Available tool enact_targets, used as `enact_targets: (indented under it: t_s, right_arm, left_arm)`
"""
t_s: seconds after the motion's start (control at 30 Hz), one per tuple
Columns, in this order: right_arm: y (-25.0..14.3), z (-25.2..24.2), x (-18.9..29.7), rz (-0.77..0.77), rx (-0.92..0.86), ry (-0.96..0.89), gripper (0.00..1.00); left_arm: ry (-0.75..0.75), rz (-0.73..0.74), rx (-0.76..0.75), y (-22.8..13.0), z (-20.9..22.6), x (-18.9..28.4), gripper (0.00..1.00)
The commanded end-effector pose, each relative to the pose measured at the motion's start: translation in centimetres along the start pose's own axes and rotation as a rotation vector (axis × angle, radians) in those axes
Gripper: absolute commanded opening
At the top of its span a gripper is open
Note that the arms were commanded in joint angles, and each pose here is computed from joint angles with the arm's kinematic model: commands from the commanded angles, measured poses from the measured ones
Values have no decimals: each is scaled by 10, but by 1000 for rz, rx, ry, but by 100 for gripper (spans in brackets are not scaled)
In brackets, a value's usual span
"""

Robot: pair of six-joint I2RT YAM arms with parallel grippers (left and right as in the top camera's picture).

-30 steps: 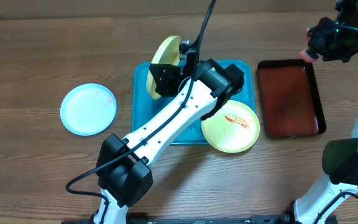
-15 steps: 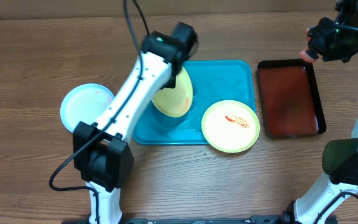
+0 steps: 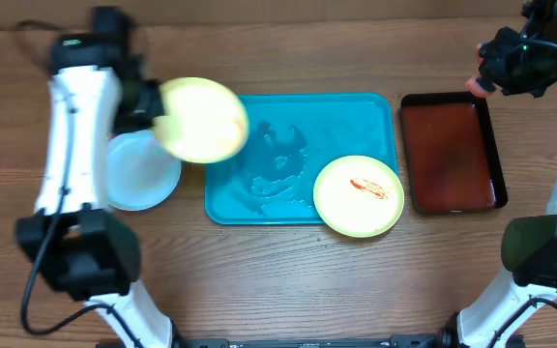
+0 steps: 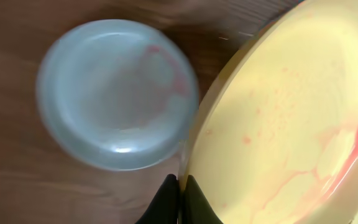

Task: Clean dirty plates on tray and stack at the side
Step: 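Lift yellow plate with left gripper and set it left of tray, then release yellow plate and move left gripper to lower yellow plate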

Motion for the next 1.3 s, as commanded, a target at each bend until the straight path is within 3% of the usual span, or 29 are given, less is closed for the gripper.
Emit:
enact_targets:
  t_s: [0.0,0.17,0.3,0.7,0.9,1.07,1.27]
  right_arm:
    - [-1,1,20,-54,4,7,4]
    - [-2,1,20,-53,4,7,4]
    - [-1,1,20,-54,4,7,4]
    - [-2,1,20,-53,3,7,4]
    - [-2,1,20,-53,4,7,4]
    - [-2,1,20,-53,4,7,4]
    - [-2,1,20,-53,4,7,4]
  left_arm:
    - [-24,-21,106,10,51,17,4]
    - [9,11,289,17,121,-4,4]
    - [-24,34,373,14,151,-36,4]
    - [-72,62,390,-11,158,-119,5]
    - [-75,45,381,-11,156,-123,47]
    - [-109,42,331,-6,151,-114,57]
    - [-124,-7,236,4,131,-78,62]
Point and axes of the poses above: each gripper's point midway between its finger pads, its own x axis back along the fingers, its own z axis along the line the jaws close on, y = z × x, the point moved 10 cm from there along x, back along the fingers, and after that the axes turned 10 degrees about x, right-handed, at the moved point
